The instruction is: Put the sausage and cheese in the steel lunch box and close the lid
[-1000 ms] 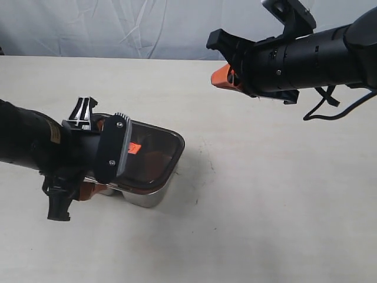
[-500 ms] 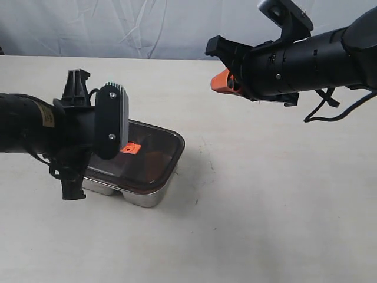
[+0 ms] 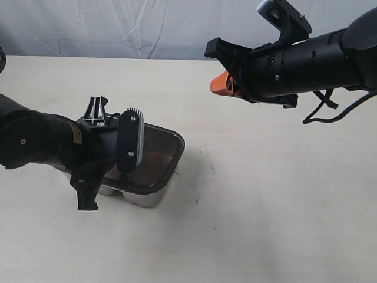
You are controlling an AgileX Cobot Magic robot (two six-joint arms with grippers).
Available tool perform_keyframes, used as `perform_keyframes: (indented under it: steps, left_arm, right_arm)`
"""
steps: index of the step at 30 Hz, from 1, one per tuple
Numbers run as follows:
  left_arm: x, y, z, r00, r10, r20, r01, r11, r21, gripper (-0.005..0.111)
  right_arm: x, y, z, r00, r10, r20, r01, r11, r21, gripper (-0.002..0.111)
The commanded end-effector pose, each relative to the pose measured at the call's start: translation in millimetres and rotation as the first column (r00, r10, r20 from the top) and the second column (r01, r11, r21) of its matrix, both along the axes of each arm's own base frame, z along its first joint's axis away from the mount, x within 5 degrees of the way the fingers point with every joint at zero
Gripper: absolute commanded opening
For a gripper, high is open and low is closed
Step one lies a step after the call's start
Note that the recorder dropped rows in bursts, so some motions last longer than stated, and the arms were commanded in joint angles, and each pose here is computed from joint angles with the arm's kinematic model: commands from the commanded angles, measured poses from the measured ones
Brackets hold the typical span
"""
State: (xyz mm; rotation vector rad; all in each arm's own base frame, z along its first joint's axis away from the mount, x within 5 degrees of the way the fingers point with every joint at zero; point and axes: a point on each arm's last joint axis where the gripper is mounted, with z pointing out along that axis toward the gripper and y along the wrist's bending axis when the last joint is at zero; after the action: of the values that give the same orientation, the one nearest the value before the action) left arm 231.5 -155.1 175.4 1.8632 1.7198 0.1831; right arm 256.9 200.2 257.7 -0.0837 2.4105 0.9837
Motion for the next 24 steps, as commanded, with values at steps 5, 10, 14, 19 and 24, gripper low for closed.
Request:
perform_keyframes:
  steps: [5,10,14,19,24]
  left_arm:
    - [2.9,4.5,18.2,0.997,0.051,0.066,-0.046,0.996,-0.076,0.000]
    - [16.9,38.3,31.8,0.967,0.246,0.068,-0.234,0.961,-0.147,0.000]
    - [25.7,59.7,33.7,0.939,0.338,0.069,-0.323,0.932,-0.163,0.000]
    - [27.7,65.0,33.8,0.928,0.368,0.062,-0.353,0.920,-0.173,0.000]
    - [27.7,64.6,26.3,0.927,0.375,0.019,-0.368,0.917,-0.153,0.000]
  right_arm:
    - [0.8,5.3,-14.5,0.997,0.042,-0.069,-0.044,0.999,-0.018,-0.001]
    - [-8.2,42.0,-49.7,0.987,0.097,-0.125,-0.106,0.992,-0.065,-0.001]
    - [-15.8,72.8,-54.2,0.978,0.178,-0.113,-0.186,0.980,-0.070,-0.001]
    - [-26.5,94.3,-54.2,0.964,0.256,-0.078,-0.262,0.961,-0.090,-0.001]
    - [-23.5,96.6,-66.1,0.965,0.246,-0.085,-0.255,0.960,-0.117,-0.001]
